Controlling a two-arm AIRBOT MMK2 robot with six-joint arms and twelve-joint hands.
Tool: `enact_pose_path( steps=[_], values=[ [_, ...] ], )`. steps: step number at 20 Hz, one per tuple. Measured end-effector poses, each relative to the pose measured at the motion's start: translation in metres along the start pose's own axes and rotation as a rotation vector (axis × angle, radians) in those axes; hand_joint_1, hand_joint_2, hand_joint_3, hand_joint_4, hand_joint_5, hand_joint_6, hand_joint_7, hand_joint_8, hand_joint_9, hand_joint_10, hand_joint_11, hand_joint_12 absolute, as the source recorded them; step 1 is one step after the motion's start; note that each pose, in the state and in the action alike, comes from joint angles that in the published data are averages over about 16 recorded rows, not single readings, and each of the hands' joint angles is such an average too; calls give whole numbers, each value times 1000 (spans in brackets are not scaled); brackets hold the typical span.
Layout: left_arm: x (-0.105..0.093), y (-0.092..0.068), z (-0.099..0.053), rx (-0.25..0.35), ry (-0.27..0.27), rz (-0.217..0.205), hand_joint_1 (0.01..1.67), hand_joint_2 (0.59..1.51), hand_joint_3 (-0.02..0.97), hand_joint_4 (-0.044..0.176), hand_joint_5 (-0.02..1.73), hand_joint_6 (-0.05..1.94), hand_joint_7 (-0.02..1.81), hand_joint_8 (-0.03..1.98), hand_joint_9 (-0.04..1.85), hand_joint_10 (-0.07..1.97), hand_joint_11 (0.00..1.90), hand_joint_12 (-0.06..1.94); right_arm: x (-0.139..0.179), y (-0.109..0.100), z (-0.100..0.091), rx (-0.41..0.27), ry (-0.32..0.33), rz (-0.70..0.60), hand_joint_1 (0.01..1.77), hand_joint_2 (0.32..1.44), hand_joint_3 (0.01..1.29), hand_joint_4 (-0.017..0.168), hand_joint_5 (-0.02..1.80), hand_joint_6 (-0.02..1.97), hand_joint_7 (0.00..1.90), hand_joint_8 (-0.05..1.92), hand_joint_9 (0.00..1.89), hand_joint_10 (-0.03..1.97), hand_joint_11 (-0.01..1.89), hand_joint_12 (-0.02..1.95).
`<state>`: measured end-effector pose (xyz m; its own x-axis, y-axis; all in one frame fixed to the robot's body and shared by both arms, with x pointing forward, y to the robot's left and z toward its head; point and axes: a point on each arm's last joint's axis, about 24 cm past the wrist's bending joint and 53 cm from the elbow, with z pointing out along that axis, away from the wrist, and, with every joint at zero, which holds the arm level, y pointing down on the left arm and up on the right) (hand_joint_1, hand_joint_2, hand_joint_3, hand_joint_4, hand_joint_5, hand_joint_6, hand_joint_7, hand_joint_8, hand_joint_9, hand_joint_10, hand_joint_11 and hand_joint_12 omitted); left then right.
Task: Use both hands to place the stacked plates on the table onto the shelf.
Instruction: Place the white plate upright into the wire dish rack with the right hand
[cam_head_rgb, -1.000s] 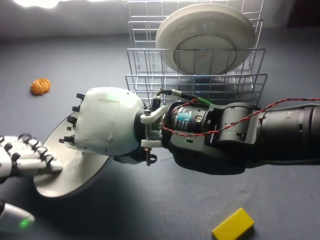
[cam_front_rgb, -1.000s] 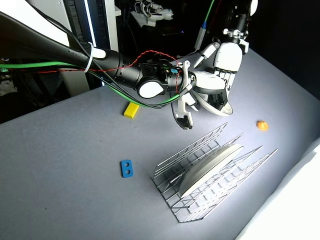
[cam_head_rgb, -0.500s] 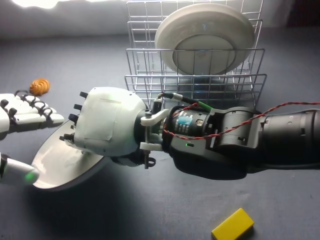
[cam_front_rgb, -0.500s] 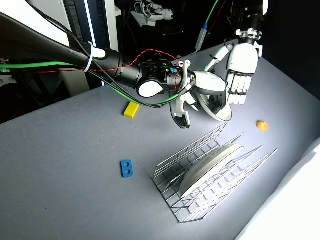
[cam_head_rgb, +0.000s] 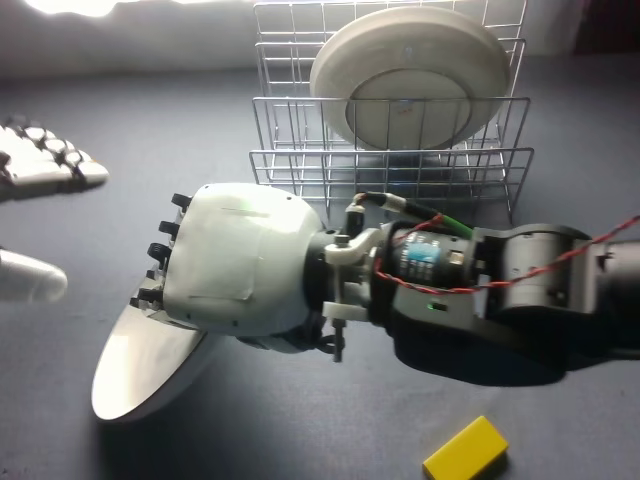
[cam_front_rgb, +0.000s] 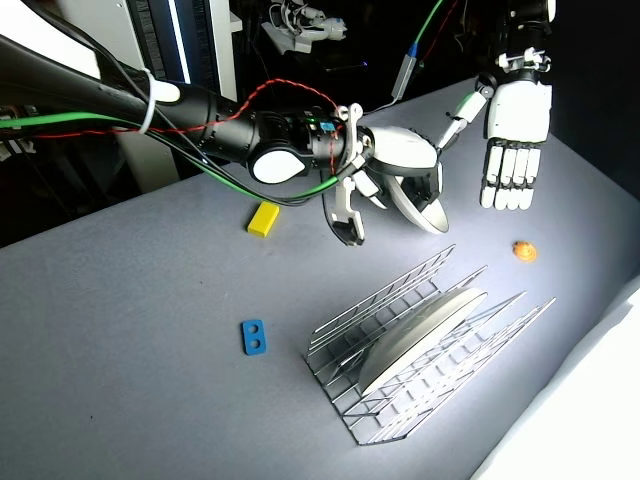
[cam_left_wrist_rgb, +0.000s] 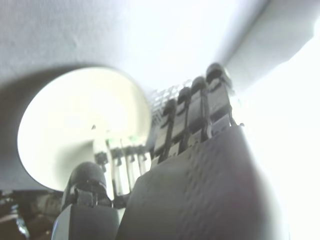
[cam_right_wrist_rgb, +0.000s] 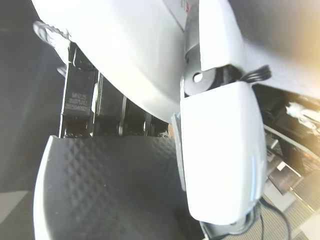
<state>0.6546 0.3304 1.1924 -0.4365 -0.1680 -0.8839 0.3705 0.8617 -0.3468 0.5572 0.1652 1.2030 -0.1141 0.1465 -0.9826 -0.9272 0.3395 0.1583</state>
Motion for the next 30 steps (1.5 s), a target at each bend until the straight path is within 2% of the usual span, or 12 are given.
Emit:
enact_pose_path(
  steps=[8,14,23,30],
  values=[
    [-18,10,-5,-23,-45,0,15,1144,19,1,21,2,19,9,15,19,18,11,-26,22,-25,-31,-47,-14,1335,979,13,0,866,1027,1006,955,1039,961,974,1029],
    [-24,14,-7,-34,-56,2,15,1145,19,3,19,2,20,9,18,20,18,12,-39,29,-35,-38,-68,-33,1345,993,12,-2,863,1036,997,968,1021,936,981,1045],
    [-26,17,-8,-40,-60,4,15,1145,19,5,20,2,22,9,21,20,17,12,-67,27,-38,-32,-123,-59,1347,995,12,-3,856,1034,997,957,999,921,963,1068],
    [-26,17,-8,-41,-60,5,14,1145,19,5,22,2,23,9,23,20,18,12,-110,15,-54,8,-198,-58,1347,995,12,-3,852,1032,1001,942,988,920,958,1061]
  ],
)
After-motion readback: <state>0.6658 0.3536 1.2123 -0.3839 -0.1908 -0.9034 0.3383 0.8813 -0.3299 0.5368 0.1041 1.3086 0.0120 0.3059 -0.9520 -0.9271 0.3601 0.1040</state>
